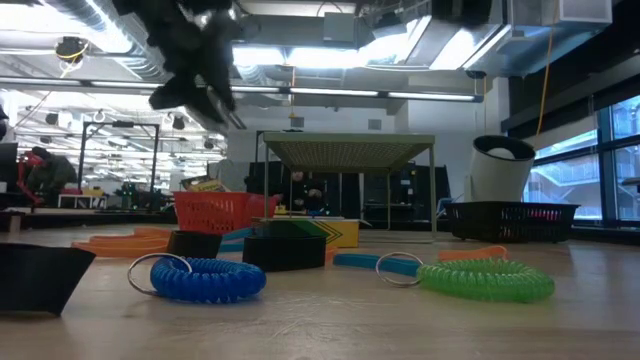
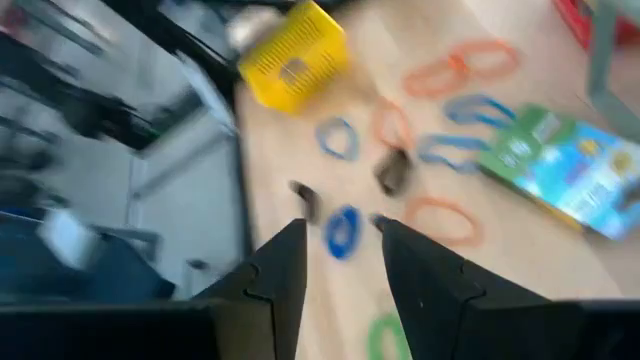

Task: Pick & Place Office Desk Supplies
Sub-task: Put the blue rubber band into the black bin

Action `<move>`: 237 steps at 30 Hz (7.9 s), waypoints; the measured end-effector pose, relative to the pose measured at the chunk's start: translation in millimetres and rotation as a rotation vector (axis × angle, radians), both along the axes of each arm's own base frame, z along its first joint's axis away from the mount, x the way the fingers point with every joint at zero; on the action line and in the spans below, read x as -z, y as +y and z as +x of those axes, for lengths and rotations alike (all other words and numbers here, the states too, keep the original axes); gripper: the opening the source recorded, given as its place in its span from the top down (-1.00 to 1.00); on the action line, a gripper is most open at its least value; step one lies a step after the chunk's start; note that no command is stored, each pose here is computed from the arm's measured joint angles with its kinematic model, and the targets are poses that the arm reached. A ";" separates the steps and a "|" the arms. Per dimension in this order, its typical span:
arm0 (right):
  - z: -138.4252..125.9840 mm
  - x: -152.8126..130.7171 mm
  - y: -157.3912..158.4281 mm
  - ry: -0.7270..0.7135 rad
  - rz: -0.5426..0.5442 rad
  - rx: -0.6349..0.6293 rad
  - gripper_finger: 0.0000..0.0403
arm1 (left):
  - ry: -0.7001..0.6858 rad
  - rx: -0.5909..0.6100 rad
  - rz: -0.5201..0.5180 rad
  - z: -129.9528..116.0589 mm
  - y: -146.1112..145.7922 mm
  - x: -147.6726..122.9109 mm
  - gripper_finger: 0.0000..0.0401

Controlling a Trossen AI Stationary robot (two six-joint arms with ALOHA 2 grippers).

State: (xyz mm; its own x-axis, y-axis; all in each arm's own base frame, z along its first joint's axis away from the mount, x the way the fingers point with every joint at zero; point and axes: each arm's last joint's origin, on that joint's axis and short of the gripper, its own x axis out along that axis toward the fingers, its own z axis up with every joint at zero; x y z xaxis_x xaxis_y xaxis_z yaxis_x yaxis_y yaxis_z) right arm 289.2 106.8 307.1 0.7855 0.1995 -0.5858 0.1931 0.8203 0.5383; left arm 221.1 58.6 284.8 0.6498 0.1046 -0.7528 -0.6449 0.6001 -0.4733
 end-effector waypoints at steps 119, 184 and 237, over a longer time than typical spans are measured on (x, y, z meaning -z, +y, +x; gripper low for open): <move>-82.6 -73.5 3.7 -0.303 0.042 0.178 0.33 | 0.453 0.563 0.113 95.8 -88.2 140.3 0.99; -5.8 -68.3 -30.4 -0.534 -0.093 0.313 0.01 | -0.875 0.302 0.326 79.9 -93.0 -124.3 0.99; 17.2 -70.0 -51.2 -0.657 -0.060 0.257 0.99 | -0.914 0.260 0.363 79.9 -87.9 -129.0 0.55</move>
